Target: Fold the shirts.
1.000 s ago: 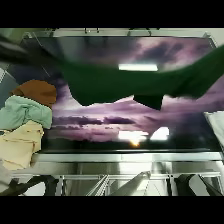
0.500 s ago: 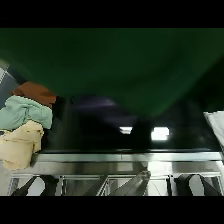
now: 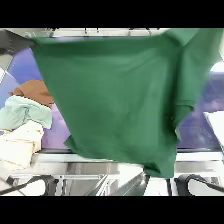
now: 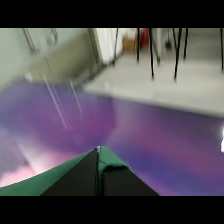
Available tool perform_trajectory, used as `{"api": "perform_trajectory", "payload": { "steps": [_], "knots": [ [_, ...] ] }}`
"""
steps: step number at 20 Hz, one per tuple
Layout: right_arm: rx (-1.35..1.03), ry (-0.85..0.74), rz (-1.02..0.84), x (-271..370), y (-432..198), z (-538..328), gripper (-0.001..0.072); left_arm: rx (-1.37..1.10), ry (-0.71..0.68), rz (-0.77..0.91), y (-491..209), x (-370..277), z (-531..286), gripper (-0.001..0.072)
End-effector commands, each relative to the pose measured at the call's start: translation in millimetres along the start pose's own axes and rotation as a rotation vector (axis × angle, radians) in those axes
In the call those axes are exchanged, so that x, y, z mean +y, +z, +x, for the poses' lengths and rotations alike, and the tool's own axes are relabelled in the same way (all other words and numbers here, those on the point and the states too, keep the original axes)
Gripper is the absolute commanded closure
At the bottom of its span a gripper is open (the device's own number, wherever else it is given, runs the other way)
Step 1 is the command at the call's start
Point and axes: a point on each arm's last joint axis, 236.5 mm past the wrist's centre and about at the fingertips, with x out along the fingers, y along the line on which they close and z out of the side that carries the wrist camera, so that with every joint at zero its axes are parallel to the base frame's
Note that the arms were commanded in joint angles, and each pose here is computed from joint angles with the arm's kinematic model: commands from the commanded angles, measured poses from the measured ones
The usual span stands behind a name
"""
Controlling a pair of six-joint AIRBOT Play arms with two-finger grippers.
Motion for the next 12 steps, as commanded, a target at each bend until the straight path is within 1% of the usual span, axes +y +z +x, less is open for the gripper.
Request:
{"api": "perform_trajectory", "payload": {
  "steps": [1,2,3,4,5,6,7,8,9,10,12],
  "knots": [
    [0.145,-0.086,0.084,-55.5,-102.5,95.0,0.0693,0.088,-0.002,-0.102,-33.0,84.2,74.2,0.0686],
    [0.148,-0.101,0.129,-67.0,-118.9,107.9,0.069,0.117,-0.022,-0.122,-40.3,101.6,88.4,0.0689],
    [0.158,-0.114,0.182,-76.0,-131.4,113.7,0.0574,0.147,-0.046,-0.131,-46.9,114.0,99.1,0.0688],
    [0.162,-0.133,0.232,-86.6,-136.9,111.6,0.0334,0.165,-0.06,-0.147,-49.4,122.1,105.6,0.0561],
    [0.154,-0.149,0.271,-96.8,-134.3,103.4,0.0303,0.153,-0.046,-0.188,-43.6,134.6,106.0,0.0323],
    [0.149,-0.158,0.299,-105.3,-128.7,90.5,0.0303,0.13,-0.03,-0.215,-33.7,144.7,100.4,0.0082],
    [0.16,-0.151,0.324,-111.2,-124.7,72.9,0.0303,0.118,-0.022,-0.239,-26.5,149.8,91.8,-0.001],
    [0.199,-0.12,0.373,-111.0,-126.8,52.5,0.0312,0.122,-0.023,-0.264,-24.6,151.2,80.8,-0.001],
    [0.255,-0.088,0.427,-109.4,-134.9,32.1,0.0431,0.14,-0.028,-0.308,-28.6,151.6,66.3,0.0009],
    [0.331,-0.054,0.49,-106.6,-149.2,10.5,0.0526,0.172,-0.042,-0.358,-38.8,148.8,54.4,0.0008],
    [0.473,0.026,0.617,-95.2,-185.3,-27.5,0.0527,0.252,-0.083,-0.451,-67.8,137.8,36.5,0.0008]
  ]
}}
